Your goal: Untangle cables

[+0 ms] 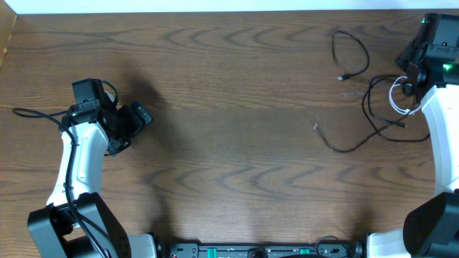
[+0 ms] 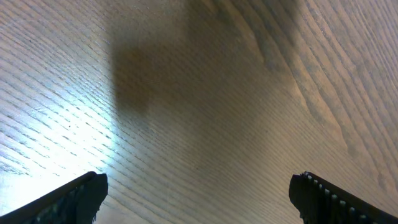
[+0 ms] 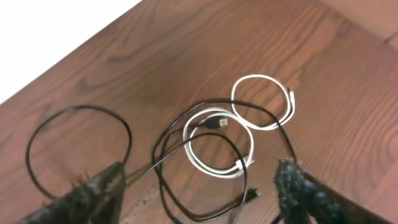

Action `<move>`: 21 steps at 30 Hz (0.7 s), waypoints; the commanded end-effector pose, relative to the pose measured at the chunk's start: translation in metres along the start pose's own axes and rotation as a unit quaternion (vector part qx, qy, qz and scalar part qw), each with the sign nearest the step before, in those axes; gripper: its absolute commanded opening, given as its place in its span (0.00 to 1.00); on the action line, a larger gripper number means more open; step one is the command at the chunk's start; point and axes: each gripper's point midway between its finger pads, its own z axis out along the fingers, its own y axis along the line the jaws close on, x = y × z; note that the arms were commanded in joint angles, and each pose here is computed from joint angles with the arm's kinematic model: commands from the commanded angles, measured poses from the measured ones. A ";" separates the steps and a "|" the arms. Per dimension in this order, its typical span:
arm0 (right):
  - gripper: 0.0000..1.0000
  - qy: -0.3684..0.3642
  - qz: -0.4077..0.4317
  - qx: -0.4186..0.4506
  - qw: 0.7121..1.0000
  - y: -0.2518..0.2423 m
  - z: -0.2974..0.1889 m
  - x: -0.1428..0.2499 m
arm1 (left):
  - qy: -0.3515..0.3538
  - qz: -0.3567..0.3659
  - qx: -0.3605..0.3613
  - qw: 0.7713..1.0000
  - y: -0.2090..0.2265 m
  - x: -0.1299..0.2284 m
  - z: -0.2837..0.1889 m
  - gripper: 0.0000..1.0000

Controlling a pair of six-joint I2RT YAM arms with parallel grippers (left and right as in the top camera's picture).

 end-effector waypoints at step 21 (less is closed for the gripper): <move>0.01 0.260 -0.025 -0.202 0.944 0.084 0.031 0.121 | 0.011 -0.007 -0.003 1.000 0.003 0.005 0.005 0.98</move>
